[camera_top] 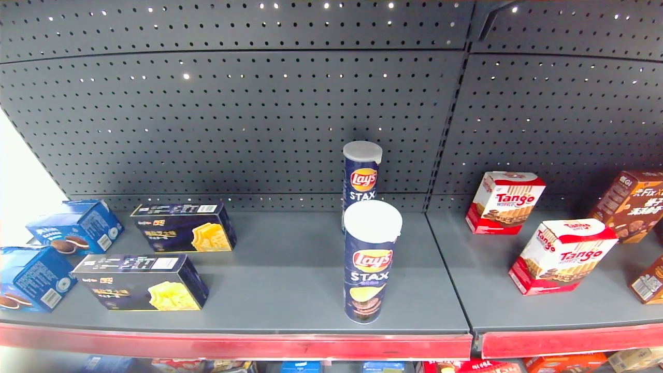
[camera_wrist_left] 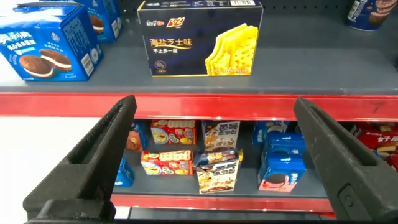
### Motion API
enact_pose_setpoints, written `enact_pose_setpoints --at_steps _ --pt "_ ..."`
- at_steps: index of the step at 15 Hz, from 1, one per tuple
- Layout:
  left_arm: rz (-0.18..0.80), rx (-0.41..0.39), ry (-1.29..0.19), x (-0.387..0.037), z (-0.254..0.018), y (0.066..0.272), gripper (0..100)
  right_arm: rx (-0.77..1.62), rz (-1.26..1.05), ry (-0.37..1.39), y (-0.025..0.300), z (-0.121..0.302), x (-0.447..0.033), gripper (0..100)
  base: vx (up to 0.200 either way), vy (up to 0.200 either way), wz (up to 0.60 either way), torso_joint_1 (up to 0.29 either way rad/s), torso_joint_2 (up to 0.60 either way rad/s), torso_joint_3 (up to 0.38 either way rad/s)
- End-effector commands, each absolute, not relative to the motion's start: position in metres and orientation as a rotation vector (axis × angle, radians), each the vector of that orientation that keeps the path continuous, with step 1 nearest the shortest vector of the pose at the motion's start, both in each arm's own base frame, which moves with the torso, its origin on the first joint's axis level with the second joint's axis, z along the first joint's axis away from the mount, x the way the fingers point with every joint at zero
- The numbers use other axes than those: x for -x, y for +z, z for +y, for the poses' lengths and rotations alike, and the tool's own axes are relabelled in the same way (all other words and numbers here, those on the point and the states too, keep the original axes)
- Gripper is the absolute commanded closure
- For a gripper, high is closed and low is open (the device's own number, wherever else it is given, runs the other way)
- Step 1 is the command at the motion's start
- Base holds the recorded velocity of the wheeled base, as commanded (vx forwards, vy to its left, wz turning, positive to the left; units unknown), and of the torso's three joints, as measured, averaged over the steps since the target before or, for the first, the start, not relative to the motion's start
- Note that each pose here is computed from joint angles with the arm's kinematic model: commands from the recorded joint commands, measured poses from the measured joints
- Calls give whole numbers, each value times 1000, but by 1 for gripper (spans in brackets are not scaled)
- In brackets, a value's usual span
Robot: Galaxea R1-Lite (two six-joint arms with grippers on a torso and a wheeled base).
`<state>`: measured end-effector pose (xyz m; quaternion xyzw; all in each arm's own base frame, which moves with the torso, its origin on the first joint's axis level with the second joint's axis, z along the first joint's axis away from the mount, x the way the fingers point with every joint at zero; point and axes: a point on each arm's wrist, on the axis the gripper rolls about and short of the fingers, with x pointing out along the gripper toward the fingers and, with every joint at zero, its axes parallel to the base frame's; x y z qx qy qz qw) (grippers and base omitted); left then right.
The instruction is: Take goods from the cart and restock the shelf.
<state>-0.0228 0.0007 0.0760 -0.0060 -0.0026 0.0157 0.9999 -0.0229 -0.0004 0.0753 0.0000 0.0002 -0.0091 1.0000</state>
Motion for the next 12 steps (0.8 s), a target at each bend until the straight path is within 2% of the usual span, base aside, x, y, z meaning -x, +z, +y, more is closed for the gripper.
enact_pose_setpoints --at_steps 1,12 --pt "-6 12 32 23 1 76 0 0 2 -17 75 0 23 0 0 0 0 0 0 0" --pt "-6 12 32 23 1 76 0 0 2 -18 75 0 23 0 0 0 0 0 0 0"
